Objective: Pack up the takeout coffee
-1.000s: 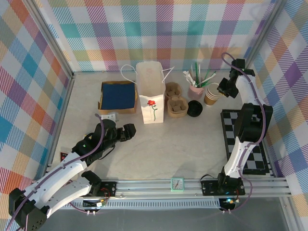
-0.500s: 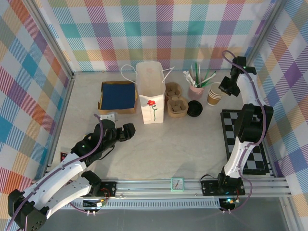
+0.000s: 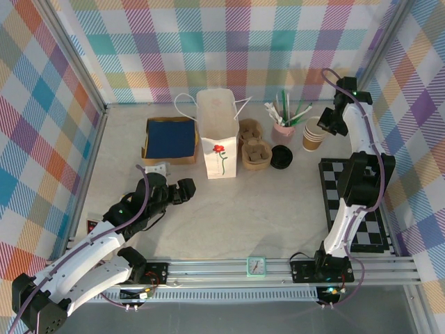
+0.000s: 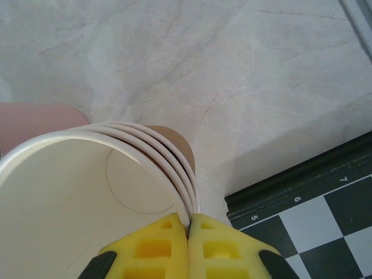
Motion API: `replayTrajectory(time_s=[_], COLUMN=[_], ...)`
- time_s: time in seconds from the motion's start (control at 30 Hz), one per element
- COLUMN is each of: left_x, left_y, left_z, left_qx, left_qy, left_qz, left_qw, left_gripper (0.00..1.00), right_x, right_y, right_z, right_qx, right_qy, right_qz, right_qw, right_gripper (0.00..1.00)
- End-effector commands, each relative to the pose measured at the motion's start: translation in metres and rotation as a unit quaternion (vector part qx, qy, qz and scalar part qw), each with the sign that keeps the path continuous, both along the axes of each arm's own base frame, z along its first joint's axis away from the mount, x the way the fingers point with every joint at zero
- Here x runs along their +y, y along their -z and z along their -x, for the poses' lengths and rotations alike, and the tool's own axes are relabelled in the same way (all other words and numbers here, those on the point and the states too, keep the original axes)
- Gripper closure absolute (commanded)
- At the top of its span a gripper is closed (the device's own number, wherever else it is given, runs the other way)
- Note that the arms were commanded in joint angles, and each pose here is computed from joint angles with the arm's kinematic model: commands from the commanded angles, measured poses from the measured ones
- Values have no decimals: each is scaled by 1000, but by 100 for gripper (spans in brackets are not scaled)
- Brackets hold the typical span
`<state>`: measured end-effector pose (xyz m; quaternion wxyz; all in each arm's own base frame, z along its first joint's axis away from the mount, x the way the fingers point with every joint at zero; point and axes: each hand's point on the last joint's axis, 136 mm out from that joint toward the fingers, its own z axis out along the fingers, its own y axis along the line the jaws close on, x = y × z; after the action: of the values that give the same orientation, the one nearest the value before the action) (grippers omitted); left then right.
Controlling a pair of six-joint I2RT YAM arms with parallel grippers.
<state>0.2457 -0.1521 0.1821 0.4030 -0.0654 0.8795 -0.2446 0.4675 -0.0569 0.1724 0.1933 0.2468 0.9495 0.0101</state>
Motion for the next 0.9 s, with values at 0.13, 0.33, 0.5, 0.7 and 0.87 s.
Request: replayTrajectory(time_s=[0.13,0.33,0.5,0.7,0.87], left_x=[-2,-2,-3,-6,-6], left_y=[-6,-7,-5,-6,-7], left_z=[2,2,1,-1,-1], left_qx=[-5,-7,-5,-4,-4], left_qy=[7,6,7,11,11], left_qz=[1,1,2,1,1], left_qw=[1000,1000,1000,1000,1000], left_gripper=[18,18,18,18,18], right_x=[10,6,7,13,15], right_y=[-7,-11,-13,-10,-12], right_z=[-1,-2,0,1,1], right_qx=[-17,-14,-15,-25,-30], right_qy=[10,7,2,2,2], right_qz=[-37,-26,-23,-63,-82], right_qw=[999,1000,1000,998,996], right_gripper=[100,100,100,100,100])
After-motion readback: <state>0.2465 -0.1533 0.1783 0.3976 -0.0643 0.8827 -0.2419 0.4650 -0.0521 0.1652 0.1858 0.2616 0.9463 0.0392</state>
